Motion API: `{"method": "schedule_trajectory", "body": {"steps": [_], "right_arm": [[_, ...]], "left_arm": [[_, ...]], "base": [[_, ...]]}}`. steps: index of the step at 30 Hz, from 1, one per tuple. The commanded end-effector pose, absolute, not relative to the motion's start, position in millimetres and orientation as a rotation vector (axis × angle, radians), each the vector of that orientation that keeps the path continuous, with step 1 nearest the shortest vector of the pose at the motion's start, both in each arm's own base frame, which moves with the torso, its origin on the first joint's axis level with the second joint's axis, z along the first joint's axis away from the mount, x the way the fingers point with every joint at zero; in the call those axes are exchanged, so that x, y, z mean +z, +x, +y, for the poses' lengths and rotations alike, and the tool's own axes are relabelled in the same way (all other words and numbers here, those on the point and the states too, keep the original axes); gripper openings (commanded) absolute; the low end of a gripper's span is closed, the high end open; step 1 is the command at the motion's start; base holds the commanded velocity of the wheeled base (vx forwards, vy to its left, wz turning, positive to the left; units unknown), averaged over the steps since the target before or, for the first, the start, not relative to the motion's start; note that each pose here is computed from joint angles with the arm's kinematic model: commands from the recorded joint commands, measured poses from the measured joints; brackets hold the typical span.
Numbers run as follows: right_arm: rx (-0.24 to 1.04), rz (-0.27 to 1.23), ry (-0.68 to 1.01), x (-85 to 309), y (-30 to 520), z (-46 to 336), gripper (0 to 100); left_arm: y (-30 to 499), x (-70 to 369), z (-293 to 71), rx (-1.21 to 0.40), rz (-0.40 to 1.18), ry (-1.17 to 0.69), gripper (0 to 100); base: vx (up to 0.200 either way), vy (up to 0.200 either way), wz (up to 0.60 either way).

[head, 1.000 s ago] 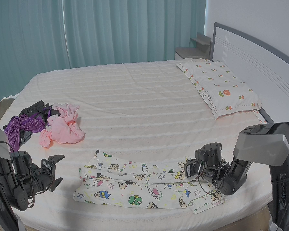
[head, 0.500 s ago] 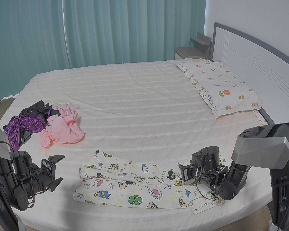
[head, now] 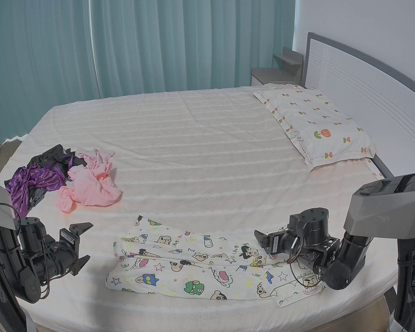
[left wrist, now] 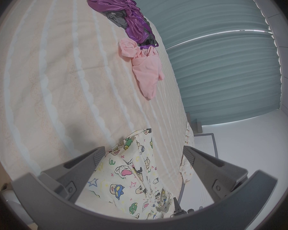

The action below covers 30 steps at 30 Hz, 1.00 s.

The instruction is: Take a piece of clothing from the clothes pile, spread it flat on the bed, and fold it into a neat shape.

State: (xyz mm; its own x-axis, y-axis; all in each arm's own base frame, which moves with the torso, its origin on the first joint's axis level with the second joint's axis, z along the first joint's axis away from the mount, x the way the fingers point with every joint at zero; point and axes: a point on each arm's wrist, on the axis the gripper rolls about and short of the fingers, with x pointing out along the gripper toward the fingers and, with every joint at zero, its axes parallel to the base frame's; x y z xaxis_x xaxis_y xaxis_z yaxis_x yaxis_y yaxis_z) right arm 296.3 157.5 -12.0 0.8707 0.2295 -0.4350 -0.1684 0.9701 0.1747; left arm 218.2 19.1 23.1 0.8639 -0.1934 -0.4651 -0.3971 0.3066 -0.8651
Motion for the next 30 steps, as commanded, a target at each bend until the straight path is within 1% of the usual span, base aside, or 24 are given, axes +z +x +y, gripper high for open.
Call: {"method": "schedule_trajectory", "body": {"steps": [1,5,10,12,13,14,15,16,17,20,23,26,30], "right_arm": [[0.15,0.534,0.242,-20.2,296.7,134.3,100],[0.131,0.593,0.317,-29.9,298.1,125.1,100],[0.072,0.599,0.428,-27.2,297.2,117.2,100],[0.052,0.56,0.517,-8.1,290.9,111.9,100],[0.052,0.56,0.517,-8.1,290.9,111.9,100],[0.055,0.521,0.601,14.7,280.7,109.3,100],[0.055,0.519,0.607,16.2,280.0,109.0,100],[0.067,0.483,0.658,33.5,272.4,107.0,100],[0.076,0.466,0.679,42.9,266.6,104.3,100],[0.079,0.469,0.686,49.1,252.1,99.4,100],[0.112,0.442,0.698,53.9,241.1,100.6,100],[0.137,0.435,0.69,51.5,227.4,101.6,100],[0.149,0.441,0.685,45.5,213.1,98.5,100]], "left_arm": [[214.0,22.3,18.7,0.151,0.562,-1.273,100],[213.9,23.0,18.6,0.148,0.56,-1.274,100],[213.7,23.9,19.9,0.155,0.552,-1.292,100],[212.8,25.5,25.4,0.178,0.532,-1.328,100],[212.8,25.5,25.4,0.178,0.532,-1.328,100],[211.6,26.8,32.8,0.201,0.505,-1.341,100],[211.6,26.8,33.1,0.202,0.504,-1.341,100],[211.1,26.8,35.7,0.212,0.496,-1.345,100],[211.0,26.8,36.3,0.214,0.494,-1.342,100],[211.0,27.9,36.3,0.205,0.489,-1.317,100],[210.7,30.2,36.3,0.192,0.481,-1.293,100],[212.0,29.4,34.4,0.18,0.489,-1.289,100],[217.2,30.3,29.0,0.118,0.508,-1.263,100]], "base": [[0.0,0.0,0.0],[0.0,0.0,0.0],[0.0,0.0,0.0],[0.0,0.0,0.0],[0.0,0.0,0.0],[0.0,0.0,0.0],[0.0,0.0,0.0],[0.0,0.0,0.0],[0.0,0.0,0.0],[0.0,0.0,0.0],[0.0,0.0,0.0],[0.0,0.0,0.0],[0.0,0.0,0.0]]}}
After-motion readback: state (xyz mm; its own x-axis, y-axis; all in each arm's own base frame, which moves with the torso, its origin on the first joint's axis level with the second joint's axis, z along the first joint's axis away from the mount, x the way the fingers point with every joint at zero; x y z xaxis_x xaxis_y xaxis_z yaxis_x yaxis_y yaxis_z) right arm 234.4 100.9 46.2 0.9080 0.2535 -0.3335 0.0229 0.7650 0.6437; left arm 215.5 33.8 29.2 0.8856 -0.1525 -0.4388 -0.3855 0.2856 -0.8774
